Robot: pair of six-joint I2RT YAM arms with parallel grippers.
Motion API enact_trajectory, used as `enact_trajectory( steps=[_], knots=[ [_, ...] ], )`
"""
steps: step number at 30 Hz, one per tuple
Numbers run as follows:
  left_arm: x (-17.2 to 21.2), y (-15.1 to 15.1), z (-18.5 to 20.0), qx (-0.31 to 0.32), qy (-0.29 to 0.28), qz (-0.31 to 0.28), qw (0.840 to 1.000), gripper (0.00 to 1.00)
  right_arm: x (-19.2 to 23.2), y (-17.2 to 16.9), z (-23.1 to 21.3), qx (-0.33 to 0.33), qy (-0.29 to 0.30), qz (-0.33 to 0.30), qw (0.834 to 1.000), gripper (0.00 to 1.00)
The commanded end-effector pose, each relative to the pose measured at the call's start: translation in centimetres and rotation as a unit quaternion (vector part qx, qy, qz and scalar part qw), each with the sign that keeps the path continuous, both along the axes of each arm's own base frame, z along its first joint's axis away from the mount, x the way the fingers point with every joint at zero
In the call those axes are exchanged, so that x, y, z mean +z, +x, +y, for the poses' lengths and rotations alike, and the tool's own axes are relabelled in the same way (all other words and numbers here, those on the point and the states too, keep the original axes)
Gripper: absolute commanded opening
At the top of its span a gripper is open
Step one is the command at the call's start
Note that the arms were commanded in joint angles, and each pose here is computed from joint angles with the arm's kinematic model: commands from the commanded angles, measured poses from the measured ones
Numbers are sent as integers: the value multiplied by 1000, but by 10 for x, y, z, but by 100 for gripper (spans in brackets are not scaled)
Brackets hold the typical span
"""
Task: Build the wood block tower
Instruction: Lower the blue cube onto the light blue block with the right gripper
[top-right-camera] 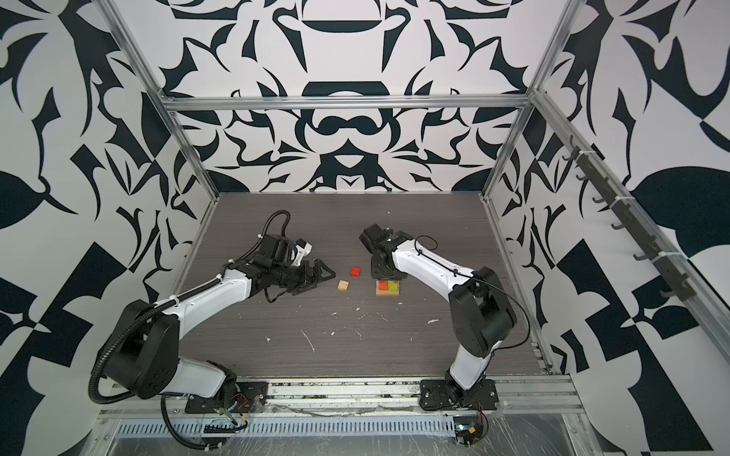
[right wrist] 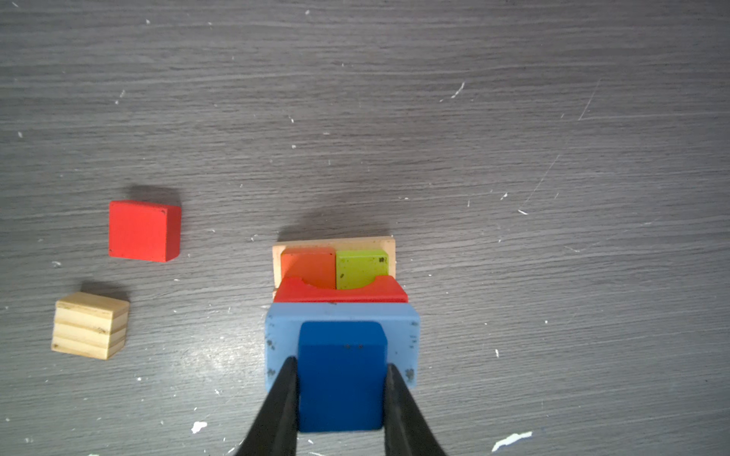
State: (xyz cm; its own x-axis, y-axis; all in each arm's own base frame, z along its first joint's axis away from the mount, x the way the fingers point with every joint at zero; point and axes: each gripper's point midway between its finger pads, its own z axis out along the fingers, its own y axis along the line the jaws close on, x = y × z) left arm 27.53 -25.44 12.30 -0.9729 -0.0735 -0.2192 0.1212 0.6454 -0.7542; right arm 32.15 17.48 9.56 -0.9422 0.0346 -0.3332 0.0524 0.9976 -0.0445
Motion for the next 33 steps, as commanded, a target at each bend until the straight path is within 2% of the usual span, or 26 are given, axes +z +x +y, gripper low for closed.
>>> enact_trajectory(
  steps=[1,33],
  knots=[
    [9,1,-1,-4,-1,-11,1000,100,8,7,-1,-2,-3,-15,1000,31],
    [11,1,-1,-5,0,-12,1000,100,5,9,-1,-1,-4,-14,1000,38]
  ],
)
